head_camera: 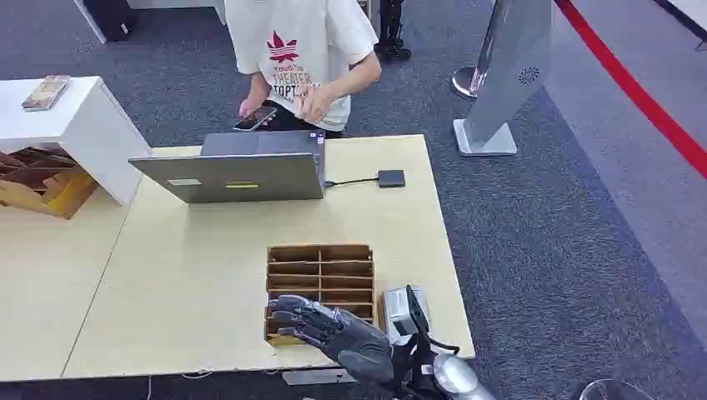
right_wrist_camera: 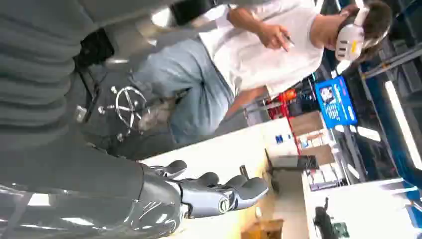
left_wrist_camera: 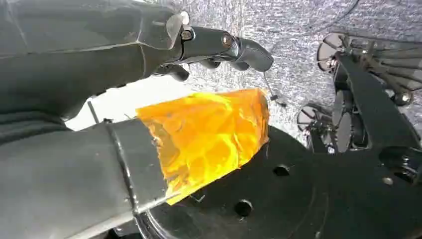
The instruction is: Pass the card to the sensor for recognition and then transmit it.
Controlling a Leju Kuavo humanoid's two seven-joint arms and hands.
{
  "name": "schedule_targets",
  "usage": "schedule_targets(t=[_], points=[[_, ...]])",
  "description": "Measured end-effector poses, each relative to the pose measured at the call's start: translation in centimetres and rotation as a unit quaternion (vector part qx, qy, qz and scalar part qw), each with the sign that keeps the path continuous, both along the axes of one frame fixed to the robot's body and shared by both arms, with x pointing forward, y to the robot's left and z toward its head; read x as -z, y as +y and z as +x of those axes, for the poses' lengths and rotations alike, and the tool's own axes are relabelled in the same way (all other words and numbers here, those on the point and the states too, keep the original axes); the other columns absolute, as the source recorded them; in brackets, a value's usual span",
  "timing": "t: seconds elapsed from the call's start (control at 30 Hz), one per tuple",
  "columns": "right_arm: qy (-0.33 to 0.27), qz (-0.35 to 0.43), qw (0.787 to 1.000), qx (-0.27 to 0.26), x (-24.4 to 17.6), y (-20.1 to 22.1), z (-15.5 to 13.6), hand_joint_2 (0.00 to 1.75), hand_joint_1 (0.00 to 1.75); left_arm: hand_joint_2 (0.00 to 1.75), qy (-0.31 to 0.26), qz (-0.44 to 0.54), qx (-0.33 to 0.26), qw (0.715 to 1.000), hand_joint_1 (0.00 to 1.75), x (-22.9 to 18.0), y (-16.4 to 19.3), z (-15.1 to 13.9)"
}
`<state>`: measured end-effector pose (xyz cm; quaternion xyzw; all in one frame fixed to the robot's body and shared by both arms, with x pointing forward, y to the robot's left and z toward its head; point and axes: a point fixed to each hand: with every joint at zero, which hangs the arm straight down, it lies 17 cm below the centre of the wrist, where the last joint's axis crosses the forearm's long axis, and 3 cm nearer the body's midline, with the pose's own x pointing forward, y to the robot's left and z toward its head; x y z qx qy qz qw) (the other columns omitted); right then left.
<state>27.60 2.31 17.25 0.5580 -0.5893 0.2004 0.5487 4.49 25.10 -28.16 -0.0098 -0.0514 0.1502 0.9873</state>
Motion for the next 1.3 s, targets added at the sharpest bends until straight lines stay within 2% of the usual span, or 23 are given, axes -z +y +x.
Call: schedule_targets(t=[0.2,0.47,0.53,0.67,0.83,0.93,1.23,1.3], points=[[-0.026,-0.013,0.999,0.034,-0.7,-0.4,1.1,1.75,0.0,0.0,0.003,-0.005,-0.002,1.0,0.0,0.0,-0.3,-0.1],[-0.107,-0.082,0.984,0.114,-1.0,-0.5,3.1,1.75,0.0,0.0,0.006,-0.008,-0.006,1.0,0.0,0.0,-0.7,-0.2],[-0.148,-0.11,0.971,0.15,-1.3,-0.7,4.1,1.75,0.0,0.0,0.007,-0.009,-0.005,1.0,0.0,0.0,-0.9,-0.3],[-0.244,-0.154,0.931,0.222,-3.4,-0.8,5.9,1.75,0.0,0.0,0.01,-0.011,-0.003,1.0,0.0,0.0,-1.2,-0.4],[-0.361,-0.189,0.864,0.295,-6.5,-0.5,7.0,1.75,0.0,0.0,0.011,-0.01,0.008,1.0,0.0,0.0,-1.3,-0.5],[-0.378,-0.185,0.857,0.298,-7.5,0.1,6.9,1.75,0.0,0.0,0.011,-0.009,0.011,1.0,0.0,0.0,-1.3,-0.5],[-0.383,-0.182,0.856,0.296,-7.8,0.6,6.6,1.75,0.0,0.0,0.011,-0.009,0.017,1.0,0.0,0.0,-1.3,-0.6],[-0.406,-0.193,0.837,0.312,-8.0,0.5,6.8,1.75,0.0,0.0,0.011,-0.008,0.018,1.0,0.0,0.0,-1.3,-0.6]])
